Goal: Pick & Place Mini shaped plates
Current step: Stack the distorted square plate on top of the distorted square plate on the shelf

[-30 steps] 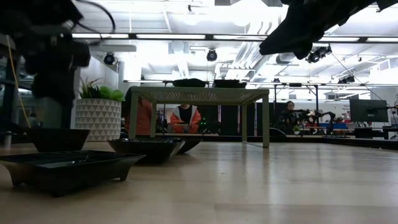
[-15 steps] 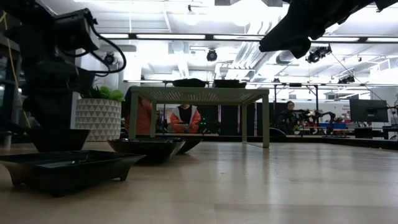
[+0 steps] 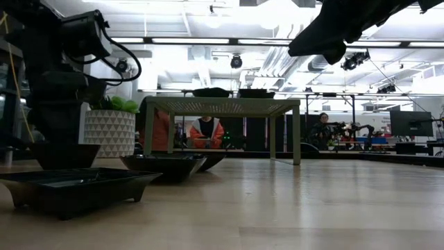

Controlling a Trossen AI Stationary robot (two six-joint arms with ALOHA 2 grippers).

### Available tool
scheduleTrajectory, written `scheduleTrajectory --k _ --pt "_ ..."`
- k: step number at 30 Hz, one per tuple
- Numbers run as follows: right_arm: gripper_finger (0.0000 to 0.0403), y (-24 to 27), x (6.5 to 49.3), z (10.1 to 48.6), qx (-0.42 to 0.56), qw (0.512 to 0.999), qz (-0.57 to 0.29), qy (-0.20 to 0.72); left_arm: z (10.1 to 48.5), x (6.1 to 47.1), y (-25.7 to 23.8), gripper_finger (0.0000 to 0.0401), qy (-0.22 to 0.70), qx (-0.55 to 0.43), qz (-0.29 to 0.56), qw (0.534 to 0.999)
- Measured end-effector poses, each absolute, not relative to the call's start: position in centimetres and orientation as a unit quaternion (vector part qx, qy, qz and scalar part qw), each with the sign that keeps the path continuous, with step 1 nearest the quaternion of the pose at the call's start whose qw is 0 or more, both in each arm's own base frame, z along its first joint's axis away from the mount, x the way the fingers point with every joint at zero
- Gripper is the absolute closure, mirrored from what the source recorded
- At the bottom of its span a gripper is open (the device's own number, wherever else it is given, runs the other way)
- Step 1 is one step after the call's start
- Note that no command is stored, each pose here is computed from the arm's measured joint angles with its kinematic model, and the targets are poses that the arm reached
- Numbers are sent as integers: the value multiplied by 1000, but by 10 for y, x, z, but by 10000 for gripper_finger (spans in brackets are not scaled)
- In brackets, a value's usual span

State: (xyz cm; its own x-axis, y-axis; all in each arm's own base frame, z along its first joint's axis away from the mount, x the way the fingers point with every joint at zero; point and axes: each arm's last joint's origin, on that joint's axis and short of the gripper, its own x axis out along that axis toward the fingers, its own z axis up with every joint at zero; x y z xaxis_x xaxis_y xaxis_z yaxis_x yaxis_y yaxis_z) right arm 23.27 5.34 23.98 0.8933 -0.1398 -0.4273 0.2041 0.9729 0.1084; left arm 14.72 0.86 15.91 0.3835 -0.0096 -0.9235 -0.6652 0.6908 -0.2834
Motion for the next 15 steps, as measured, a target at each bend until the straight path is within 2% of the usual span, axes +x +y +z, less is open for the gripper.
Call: scheduleTrajectory --k 9,15 --pt "329 53 233 240 76 970 -92 211 159 147 9 270 512 -329 214 764" --pt "329 53 233 240 75 970 -92 211 159 147 9 299 513 -328 215 764"
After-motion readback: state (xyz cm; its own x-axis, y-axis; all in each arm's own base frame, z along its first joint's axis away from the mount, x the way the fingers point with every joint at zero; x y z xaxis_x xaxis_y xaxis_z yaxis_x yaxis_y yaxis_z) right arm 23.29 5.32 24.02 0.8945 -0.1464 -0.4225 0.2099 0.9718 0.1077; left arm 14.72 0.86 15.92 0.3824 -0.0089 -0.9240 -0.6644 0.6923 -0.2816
